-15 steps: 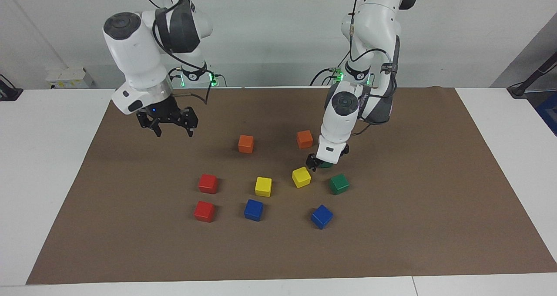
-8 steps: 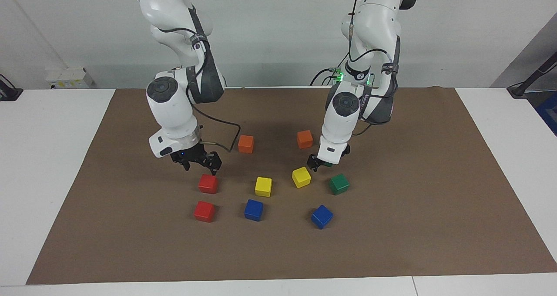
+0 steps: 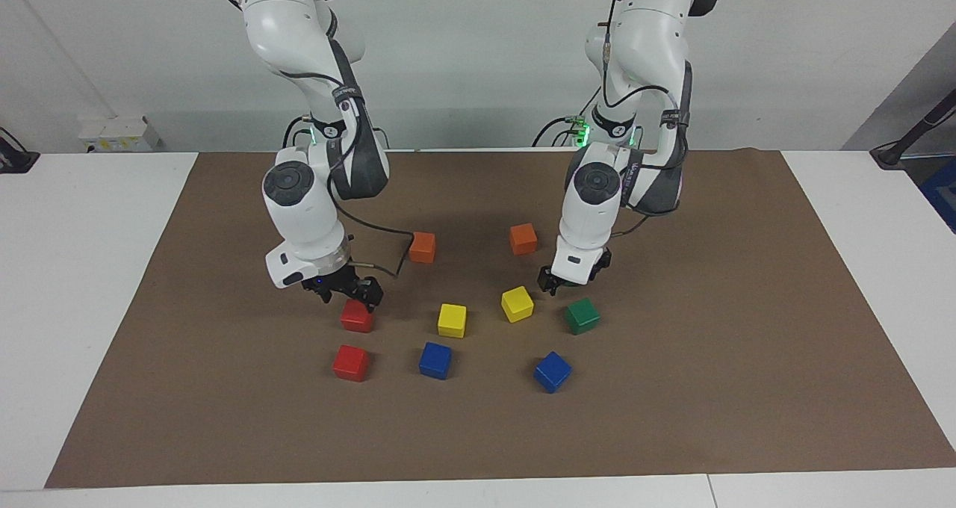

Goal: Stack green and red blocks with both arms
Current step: 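Grasp the green cube with the left gripper while the right gripper grasps red, then carry the green cube outward with the left gripper while the right gripper carries the red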

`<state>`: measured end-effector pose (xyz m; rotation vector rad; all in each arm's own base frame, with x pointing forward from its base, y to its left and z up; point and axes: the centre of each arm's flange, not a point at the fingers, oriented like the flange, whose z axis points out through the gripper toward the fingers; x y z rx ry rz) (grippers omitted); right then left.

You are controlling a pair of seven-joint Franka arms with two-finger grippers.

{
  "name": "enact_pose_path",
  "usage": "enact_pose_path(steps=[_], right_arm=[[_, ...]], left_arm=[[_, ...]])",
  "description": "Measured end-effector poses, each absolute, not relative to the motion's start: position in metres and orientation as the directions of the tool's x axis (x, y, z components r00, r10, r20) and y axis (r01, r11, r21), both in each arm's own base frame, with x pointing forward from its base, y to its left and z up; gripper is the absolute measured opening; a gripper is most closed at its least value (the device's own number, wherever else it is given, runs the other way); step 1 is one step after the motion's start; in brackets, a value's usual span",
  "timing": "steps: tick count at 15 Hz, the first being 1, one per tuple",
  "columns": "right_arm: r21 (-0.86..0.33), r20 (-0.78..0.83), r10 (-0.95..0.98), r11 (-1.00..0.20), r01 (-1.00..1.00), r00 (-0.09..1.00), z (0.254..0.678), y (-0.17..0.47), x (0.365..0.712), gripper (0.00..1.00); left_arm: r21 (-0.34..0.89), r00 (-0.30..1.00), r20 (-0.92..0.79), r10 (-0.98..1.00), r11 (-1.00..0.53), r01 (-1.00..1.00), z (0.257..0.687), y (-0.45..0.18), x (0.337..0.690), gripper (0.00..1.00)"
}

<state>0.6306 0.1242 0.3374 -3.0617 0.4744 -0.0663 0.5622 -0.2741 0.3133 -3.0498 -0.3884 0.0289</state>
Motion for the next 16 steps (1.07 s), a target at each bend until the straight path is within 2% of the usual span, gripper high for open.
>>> enact_pose_path(steps=[7, 8, 10, 11, 13, 14, 16], right_arm=[[-0.047, 0.043, -0.306, -0.952, -0.304, 0.951, 0.317, 0.125, 0.635, 1.00], [-0.046, 0.042, -0.305, -0.952, -0.303, 0.951, 0.315, 0.125, 0.634, 1.00], [-0.045, 0.038, -0.301, -0.953, -0.299, 0.953, 0.312, 0.129, 0.633, 1.00], [-0.048, 0.042, -0.303, -0.952, -0.301, 0.952, 0.311, 0.132, 0.632, 1.00], [-0.056, 0.056, -0.320, -0.947, -0.317, 0.946, 0.306, 0.138, 0.630, 1.00], [-0.056, 0.057, -0.321, -0.947, -0.318, 0.945, 0.302, 0.138, 0.628, 1.00], [-0.055, 0.057, -0.322, -0.946, -0.319, 0.945, 0.296, 0.137, 0.625, 0.82]], left_arm=[[-0.101, 0.969, -0.047, 0.242, -0.966, 0.237, 0.296, -0.266, 0.546, 1.00], [-0.104, 0.969, -0.050, 0.242, -0.966, 0.236, 0.296, -0.265, 0.544, 0.93], [-0.113, 0.969, -0.060, 0.241, -0.966, 0.234, 0.296, -0.264, 0.541, 0.70], [-0.117, 0.968, -0.064, 0.242, -0.965, 0.234, 0.297, -0.263, 0.540, 0.70], [-0.134, 0.964, -0.076, 0.254, -0.961, 0.242, 0.300, -0.255, 0.543, 0.55], [-0.142, 0.963, -0.083, 0.258, -0.959, 0.245, 0.308, -0.244, 0.549, 0.55], [-0.153, 0.967, -0.118, 0.226, -0.966, 0.207, 0.340, -0.198, 0.574, 0.55]])
